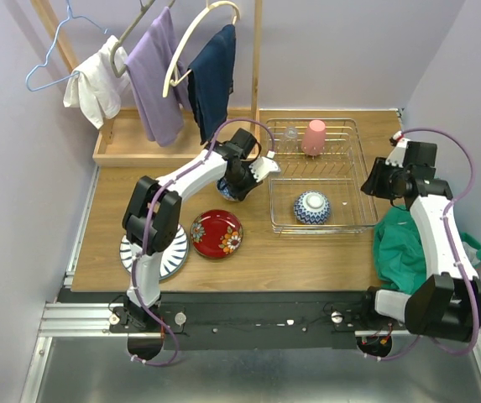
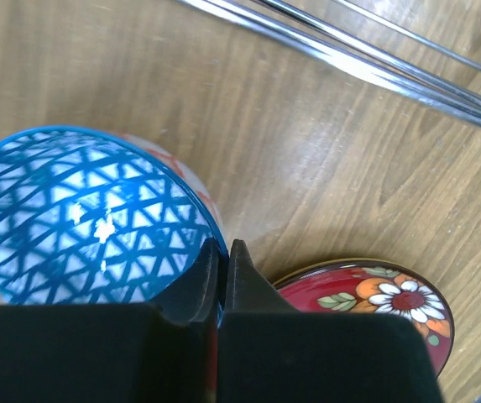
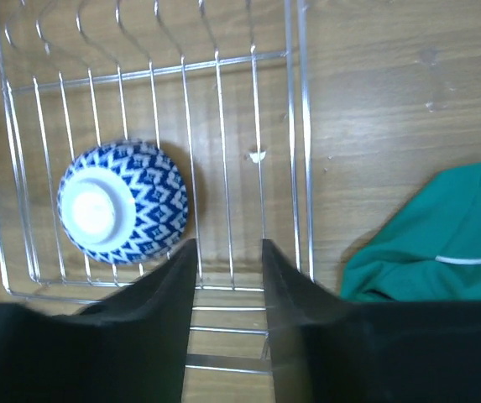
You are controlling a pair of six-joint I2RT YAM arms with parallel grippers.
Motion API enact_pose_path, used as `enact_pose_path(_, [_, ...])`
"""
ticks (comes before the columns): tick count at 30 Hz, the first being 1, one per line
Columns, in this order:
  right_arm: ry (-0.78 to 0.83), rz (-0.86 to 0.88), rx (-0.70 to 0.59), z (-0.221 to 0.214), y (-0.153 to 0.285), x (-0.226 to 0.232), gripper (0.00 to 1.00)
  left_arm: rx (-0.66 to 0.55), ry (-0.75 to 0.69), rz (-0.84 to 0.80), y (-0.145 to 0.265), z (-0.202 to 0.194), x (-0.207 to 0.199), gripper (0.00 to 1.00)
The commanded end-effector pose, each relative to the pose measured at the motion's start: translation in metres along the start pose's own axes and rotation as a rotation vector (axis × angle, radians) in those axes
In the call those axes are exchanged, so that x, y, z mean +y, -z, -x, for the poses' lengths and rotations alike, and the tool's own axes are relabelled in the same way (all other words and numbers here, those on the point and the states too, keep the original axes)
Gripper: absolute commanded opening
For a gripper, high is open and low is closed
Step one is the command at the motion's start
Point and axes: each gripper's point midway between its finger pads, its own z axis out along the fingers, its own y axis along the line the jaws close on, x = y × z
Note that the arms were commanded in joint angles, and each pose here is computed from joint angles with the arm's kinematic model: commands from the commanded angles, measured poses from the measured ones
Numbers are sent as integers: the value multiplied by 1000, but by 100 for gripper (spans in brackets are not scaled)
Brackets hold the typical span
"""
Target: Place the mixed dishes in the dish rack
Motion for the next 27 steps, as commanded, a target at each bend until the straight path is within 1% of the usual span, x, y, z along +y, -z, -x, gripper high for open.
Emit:
enact_pose_path(1, [15,115,81,-6,-11,26,31,-31,25,-27,7,4,-13,1])
enact_pose_path(2, [24,117,91,-8,-14,28,15,-36,25,-26,10,5,-14,0])
enact_pose_path(4, [81,128,121,-16,-21,37,1,-58,22,-8,22,9,-14,0])
enact_pose_path(8, [171,151,192,-38,-32,60,1,-126,10,40,53,26,-14,0])
enact_pose_path(9, [220,166,202,-43,-35,66,1,-143,6,53,60,30,-14,0])
enact_pose_path(13, [268,137,234,-48,-49,66,1,-222,-8,90,95,46,-18,0])
enact_pose_path(16, [290,111,270,-51,-61,60,1,-274,-19,83,115,56,-26,0])
enact_pose_path(17, [300,101,266,-47,-62,59,1,-290,-20,81,120,59,-28,0])
enact_pose_path(22, [321,107,315,-59,-72,65,1,-359,-28,94,148,70,-36,0])
enact_pose_path(25, [352,125,338,-67,-79,76,1,-378,-35,113,158,72,-37,0])
enact_pose_path(27, [369,132,331,-63,-83,83,1,-382,-38,120,160,71,-36,0])
